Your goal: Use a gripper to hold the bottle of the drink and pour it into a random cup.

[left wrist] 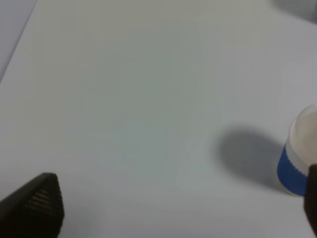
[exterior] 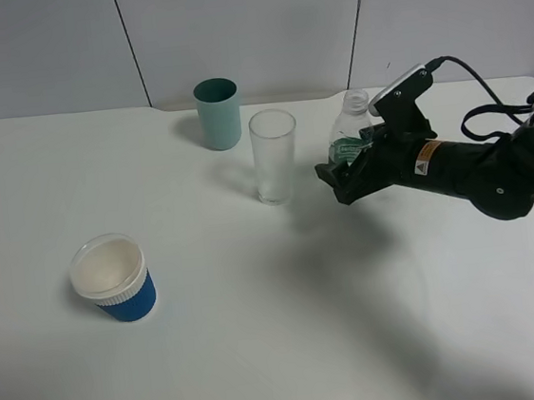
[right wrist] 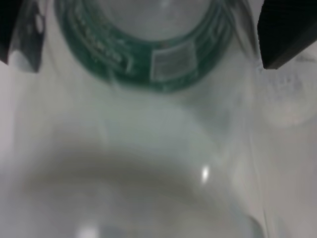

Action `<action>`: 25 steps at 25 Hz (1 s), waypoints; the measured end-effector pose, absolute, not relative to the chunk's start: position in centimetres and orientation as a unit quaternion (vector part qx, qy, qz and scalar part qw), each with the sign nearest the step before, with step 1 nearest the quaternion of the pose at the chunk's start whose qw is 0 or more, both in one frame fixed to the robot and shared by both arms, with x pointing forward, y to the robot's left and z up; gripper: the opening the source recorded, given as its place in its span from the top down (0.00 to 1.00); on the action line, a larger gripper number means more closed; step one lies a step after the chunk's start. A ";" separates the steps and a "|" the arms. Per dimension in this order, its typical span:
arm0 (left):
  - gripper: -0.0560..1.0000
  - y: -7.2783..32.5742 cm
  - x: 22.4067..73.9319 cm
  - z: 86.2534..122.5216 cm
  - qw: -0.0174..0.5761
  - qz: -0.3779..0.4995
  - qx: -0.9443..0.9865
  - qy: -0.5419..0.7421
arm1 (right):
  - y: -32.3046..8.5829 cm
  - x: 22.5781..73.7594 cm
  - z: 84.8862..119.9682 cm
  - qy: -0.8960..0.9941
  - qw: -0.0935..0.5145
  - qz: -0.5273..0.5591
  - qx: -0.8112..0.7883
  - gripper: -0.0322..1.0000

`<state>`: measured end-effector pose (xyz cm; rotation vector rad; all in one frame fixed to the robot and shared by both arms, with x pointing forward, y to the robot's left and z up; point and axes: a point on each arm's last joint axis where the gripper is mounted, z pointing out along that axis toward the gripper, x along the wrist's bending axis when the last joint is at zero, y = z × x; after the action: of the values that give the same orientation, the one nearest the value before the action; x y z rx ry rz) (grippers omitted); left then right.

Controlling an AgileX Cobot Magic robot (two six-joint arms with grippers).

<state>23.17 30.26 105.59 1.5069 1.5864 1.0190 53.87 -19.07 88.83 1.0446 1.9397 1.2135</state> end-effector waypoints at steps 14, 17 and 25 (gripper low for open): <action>0.02 30.3 23.2 105.6 0.356 0.395 0.583 0.614 | -19.7 52.2 96.9 0.709 0.334 0.483 0.390 0.15; 0.02 30.3 23.2 105.6 0.356 0.395 0.583 0.614 | -20.1 51.3 99.1 0.701 0.348 0.488 0.387 0.15; 0.02 30.3 23.2 105.6 0.356 0.395 0.583 0.614 | -21.6 49.0 103.8 0.672 0.392 0.495 0.387 0.15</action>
<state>23.17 30.26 105.59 1.5069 1.5864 1.0190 49.01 -21.57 103.80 0.9839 1.7069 1.2558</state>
